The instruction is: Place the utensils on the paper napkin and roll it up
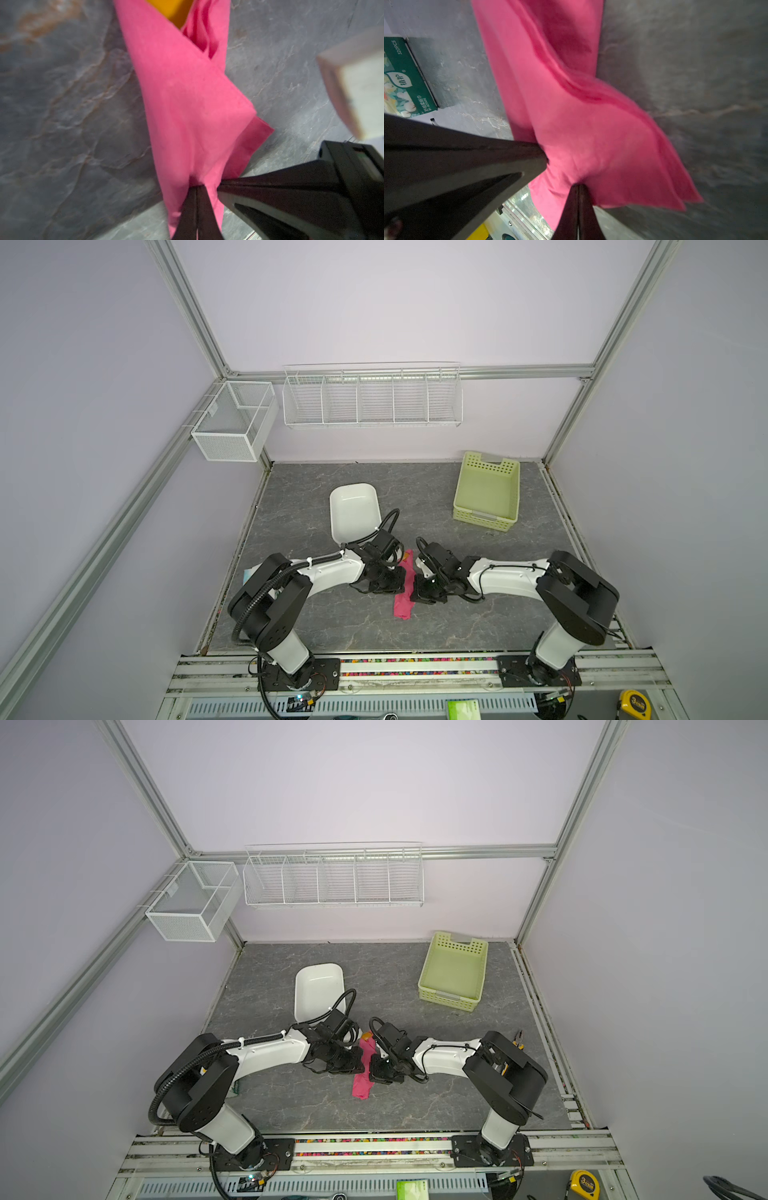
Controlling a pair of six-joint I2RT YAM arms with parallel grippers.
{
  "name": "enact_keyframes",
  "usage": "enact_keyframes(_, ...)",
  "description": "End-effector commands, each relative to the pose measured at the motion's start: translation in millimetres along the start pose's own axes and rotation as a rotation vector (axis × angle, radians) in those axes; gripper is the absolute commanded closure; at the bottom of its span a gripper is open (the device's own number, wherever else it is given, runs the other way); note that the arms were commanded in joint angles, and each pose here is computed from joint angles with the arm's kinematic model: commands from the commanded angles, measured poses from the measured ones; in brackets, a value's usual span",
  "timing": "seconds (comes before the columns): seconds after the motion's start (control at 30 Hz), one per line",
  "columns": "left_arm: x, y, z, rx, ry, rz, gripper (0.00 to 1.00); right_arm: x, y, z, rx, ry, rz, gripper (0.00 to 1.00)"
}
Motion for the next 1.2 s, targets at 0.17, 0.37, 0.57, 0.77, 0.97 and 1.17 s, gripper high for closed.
enact_keyframes(0.17,13,15,17,-0.024,-0.055,0.045,1.0,-15,-3,-5,0.004,0.065,-0.039,0.89)
enact_keyframes(0.37,10,12,14,-0.021,-0.049,0.037,1.0,-34,-10,20,-0.025,0.022,-0.066,0.84)
enact_keyframes(0.57,8,11,12,-0.019,-0.049,0.031,1.0,-39,-16,34,-0.024,-0.021,-0.067,0.82)
enact_keyframes(0.77,6,11,11,-0.021,-0.047,0.026,1.0,-28,-24,28,0.006,-0.001,-0.058,0.81)
enact_keyframes(0.97,3,9,10,-0.02,-0.044,0.012,1.0,-10,-23,15,0.041,0.021,-0.018,0.73)
enact_keyframes(1.17,-2,5,6,-0.022,-0.034,-0.013,1.0,4,-20,5,0.055,0.034,0.023,0.68)
Point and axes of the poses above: each gripper's point midway between its finger pads, its own x axis out along the fingers, its own z axis along the line the jaws close on, y = z × x, the point moved 4 cm from there along -x, back along the fingers, and after that the axes turned 14 degrees about x, right-handed, at the moved point
